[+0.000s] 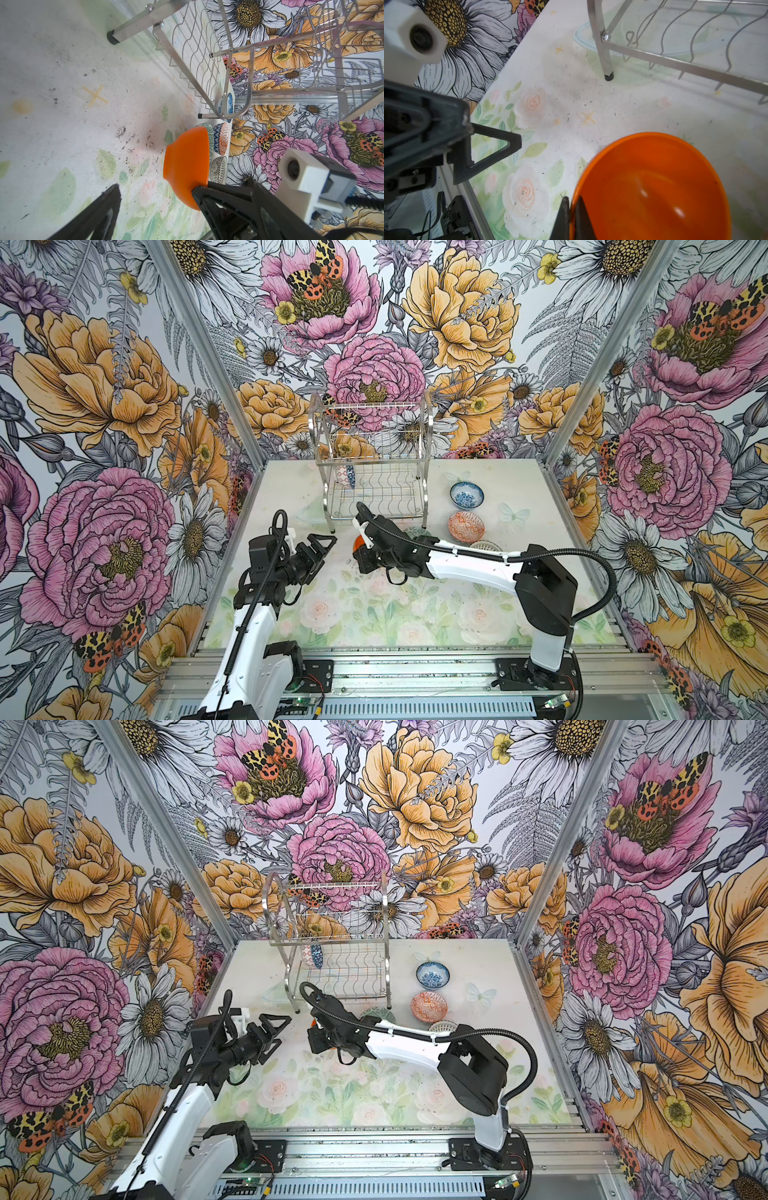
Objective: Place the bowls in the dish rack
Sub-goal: 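Lift the orange bowl with the right gripper and carry it to the rack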
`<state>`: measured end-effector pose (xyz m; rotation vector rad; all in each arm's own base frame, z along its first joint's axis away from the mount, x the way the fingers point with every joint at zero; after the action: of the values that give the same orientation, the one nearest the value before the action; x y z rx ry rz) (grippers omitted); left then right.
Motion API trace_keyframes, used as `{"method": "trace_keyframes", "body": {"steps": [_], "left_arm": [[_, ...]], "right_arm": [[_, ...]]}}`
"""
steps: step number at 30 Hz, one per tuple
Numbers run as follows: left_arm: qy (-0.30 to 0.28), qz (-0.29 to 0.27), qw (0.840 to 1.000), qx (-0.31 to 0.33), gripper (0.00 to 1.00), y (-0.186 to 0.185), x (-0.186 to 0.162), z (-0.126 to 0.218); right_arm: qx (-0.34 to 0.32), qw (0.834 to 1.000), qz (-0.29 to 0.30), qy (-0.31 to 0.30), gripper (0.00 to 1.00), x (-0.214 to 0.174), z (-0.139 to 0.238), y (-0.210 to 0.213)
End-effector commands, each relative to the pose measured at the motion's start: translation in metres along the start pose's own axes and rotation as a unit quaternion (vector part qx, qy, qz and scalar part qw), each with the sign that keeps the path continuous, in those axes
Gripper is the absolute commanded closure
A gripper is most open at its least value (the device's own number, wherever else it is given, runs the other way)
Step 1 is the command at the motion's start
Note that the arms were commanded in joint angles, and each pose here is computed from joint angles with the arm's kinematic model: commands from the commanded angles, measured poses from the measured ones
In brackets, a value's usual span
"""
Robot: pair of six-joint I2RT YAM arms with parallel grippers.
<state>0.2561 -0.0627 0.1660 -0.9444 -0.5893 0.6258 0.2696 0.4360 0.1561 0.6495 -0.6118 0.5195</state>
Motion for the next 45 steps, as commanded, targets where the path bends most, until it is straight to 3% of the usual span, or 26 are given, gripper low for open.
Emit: {"method": "trace_keyframes", "body": {"steps": [1,17,27,34,45], "left_arm": [[0.0,-0.001,1.0,-0.014,0.01,-0.002,0.001,0.0],[0.005,0.002,1.0,-0.015,0.01,0.0,0.001,-0.003],[0.008,0.002,1.0,-0.021,0.01,-0.001,0.0,-0.003],[0.011,0.005,1.0,-0.024,0.01,-0.001,0.0,-0.005],[0.011,0.003,1.0,-0.023,0.02,-0.004,0.007,-0.007]], "right_arm": [[0.048,0.997,-0.011,-0.062,1.0,0.031,0.021,0.008],[0.118,0.98,-0.021,-0.161,1.0,0.07,0.047,-0.003],[0.204,0.95,-0.049,-0.233,1.0,0.099,0.051,-0.013],[0.193,0.948,-0.065,-0.245,1.0,0.115,0.038,-0.035],[0.208,0.929,-0.104,-0.288,1.0,0.141,0.017,-0.049]]}}
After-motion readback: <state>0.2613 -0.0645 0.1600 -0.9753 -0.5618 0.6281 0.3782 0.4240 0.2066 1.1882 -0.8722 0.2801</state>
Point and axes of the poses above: each gripper's point midway between its finger pads, its own z axis back along the fingers, its own y axis along the line the jaws close on, x = y × z, the point moved 2 cm from there along z, back along the fingers, and after that the axes turned 2 degrees about z, right-handed, at the moved point
